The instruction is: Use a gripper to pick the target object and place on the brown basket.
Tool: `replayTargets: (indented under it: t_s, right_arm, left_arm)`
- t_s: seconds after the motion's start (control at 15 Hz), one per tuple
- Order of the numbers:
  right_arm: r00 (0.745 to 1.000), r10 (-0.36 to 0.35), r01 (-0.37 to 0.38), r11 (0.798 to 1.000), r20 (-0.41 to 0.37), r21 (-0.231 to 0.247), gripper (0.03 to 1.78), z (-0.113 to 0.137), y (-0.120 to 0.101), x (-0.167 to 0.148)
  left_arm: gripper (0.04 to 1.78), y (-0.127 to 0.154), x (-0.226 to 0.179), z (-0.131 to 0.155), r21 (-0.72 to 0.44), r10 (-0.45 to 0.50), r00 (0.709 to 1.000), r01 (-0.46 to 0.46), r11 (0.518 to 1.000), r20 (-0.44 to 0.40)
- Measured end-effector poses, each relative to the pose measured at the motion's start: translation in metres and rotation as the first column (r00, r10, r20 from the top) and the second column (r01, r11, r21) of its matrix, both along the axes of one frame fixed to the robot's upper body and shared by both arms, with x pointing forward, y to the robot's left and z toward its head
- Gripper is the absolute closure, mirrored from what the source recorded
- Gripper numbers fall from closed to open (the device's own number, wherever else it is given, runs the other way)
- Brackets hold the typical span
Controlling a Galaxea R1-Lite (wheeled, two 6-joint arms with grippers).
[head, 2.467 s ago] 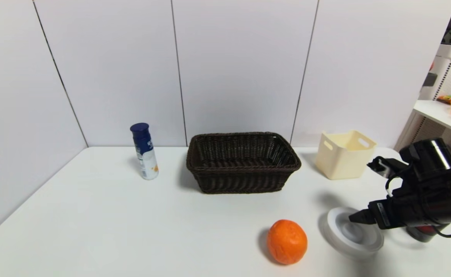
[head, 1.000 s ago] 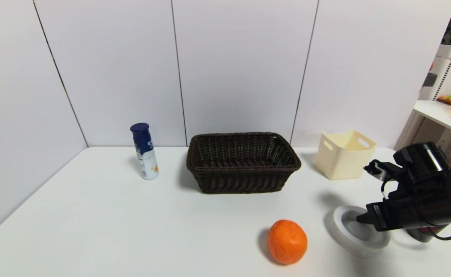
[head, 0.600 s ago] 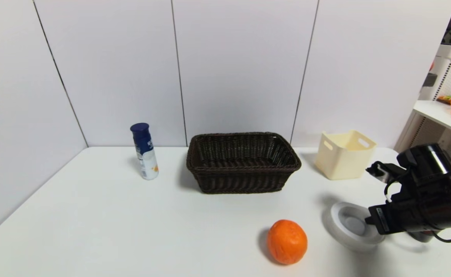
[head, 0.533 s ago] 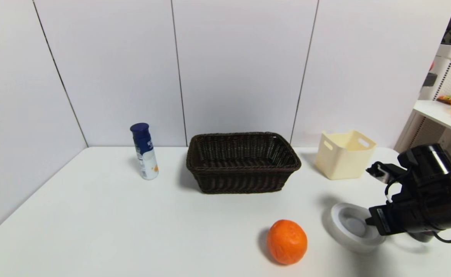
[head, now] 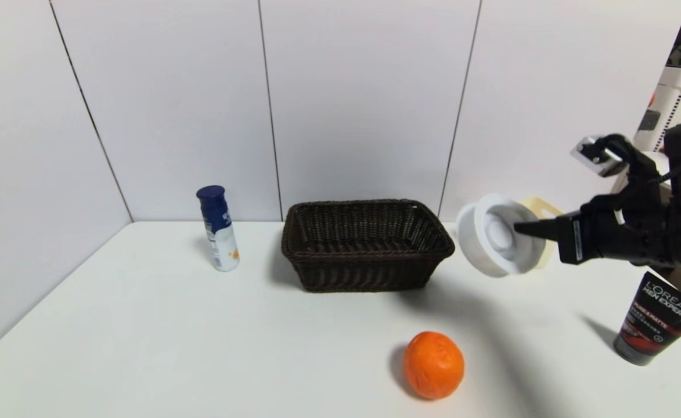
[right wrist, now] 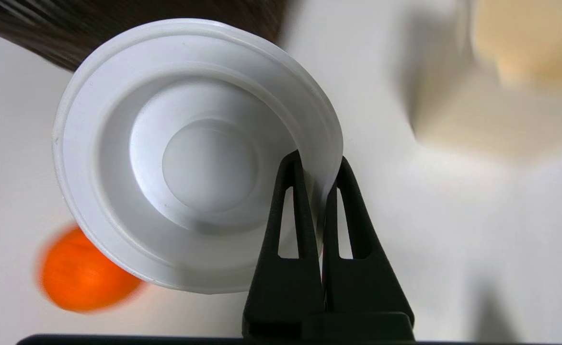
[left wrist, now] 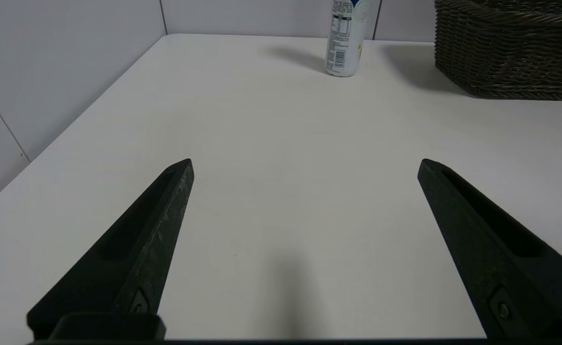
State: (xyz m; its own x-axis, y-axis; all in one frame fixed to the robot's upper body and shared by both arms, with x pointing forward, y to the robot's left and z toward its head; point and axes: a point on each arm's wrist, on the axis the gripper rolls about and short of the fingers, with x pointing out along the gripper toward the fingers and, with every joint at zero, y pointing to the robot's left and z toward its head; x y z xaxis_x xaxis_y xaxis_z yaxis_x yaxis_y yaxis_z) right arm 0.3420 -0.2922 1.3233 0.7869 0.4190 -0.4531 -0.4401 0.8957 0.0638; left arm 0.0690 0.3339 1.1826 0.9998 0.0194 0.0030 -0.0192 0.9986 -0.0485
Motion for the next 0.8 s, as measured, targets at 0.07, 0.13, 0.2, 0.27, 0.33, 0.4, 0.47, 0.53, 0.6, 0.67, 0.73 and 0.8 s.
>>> replayTargets:
  t_s: [0.07, 0.13, 0.2, 0.27, 0.33, 0.4, 0.47, 0.53, 0.6, 0.67, 0.73, 0.8]
  right_arm:
    - [0.994, 0.068, -0.07, 0.997, 0.083, 0.03, 1.73, 0.012, 0.008, 0.004]
    - [0.983, 0.118, -0.125, 0.991, 0.141, 0.045, 1.73, 0.021, 0.016, 0.01]
    - [0.969, 0.157, -0.169, 0.984, 0.189, 0.051, 1.73, 0.028, 0.025, 0.018]
    - [0.956, 0.187, -0.203, 0.978, 0.224, 0.053, 1.73, 0.034, 0.036, 0.029]
    - [0.948, 0.21, -0.229, 0.972, 0.241, 0.055, 1.73, 0.036, 0.046, 0.039]
    - [0.942, 0.23, -0.25, 0.967, 0.245, 0.055, 1.73, 0.035, 0.056, 0.052]
    - [0.936, 0.247, -0.269, 0.962, 0.251, 0.056, 1.73, 0.034, 0.066, 0.067]
    - [0.93, 0.261, -0.284, 0.957, 0.259, 0.056, 1.73, 0.032, 0.077, 0.085]
    - [0.924, 0.272, -0.297, 0.953, 0.268, 0.057, 1.73, 0.03, 0.088, 0.102]
    - [0.92, 0.283, -0.309, 0.949, 0.271, 0.057, 1.73, 0.024, 0.099, 0.119]
    - [0.918, 0.294, -0.319, 0.946, 0.266, 0.056, 1.73, 0.015, 0.109, 0.134]
    - [0.917, 0.306, -0.329, 0.943, 0.257, 0.05, 1.73, 0.004, 0.118, 0.146]
  left_arm:
    - [0.13, 0.0, 0.0, 0.0, 0.0, 0.0, 1.0, 0.0, 1.0, 0.0]
    - [0.13, 0.0, 0.0, 0.0, 0.0, 0.0, 1.0, 0.0, 1.0, 0.0]
    - [0.13, 0.0, 0.0, 0.0, 0.0, 0.0, 1.0, 0.0, 1.0, 0.0]
    - [0.13, 0.0, 0.0, 0.0, 0.0, 0.0, 1.0, 0.0, 1.0, 0.0]
    - [0.13, 0.0, 0.0, 0.0, 0.0, 0.0, 1.0, 0.0, 1.0, 0.0]
    - [0.13, 0.0, 0.0, 0.0, 0.0, 0.0, 1.0, 0.0, 1.0, 0.0]
    - [0.13, 0.0, 0.0, 0.0, 0.0, 0.0, 1.0, 0.0, 1.0, 0.0]
    - [0.13, 0.0, 0.0, 0.0, 0.0, 0.0, 1.0, 0.0, 1.0, 0.0]
    - [0.13, 0.0, 0.0, 0.0, 0.0, 0.0, 1.0, 0.0, 1.0, 0.0]
    - [0.13, 0.0, 0.0, 0.0, 0.0, 0.0, 1.0, 0.0, 1.0, 0.0]
    - [0.13, 0.0, 0.0, 0.0, 0.0, 0.0, 1.0, 0.0, 1.0, 0.0]
    - [0.13, 0.0, 0.0, 0.0, 0.0, 0.0, 1.0, 0.0, 1.0, 0.0]
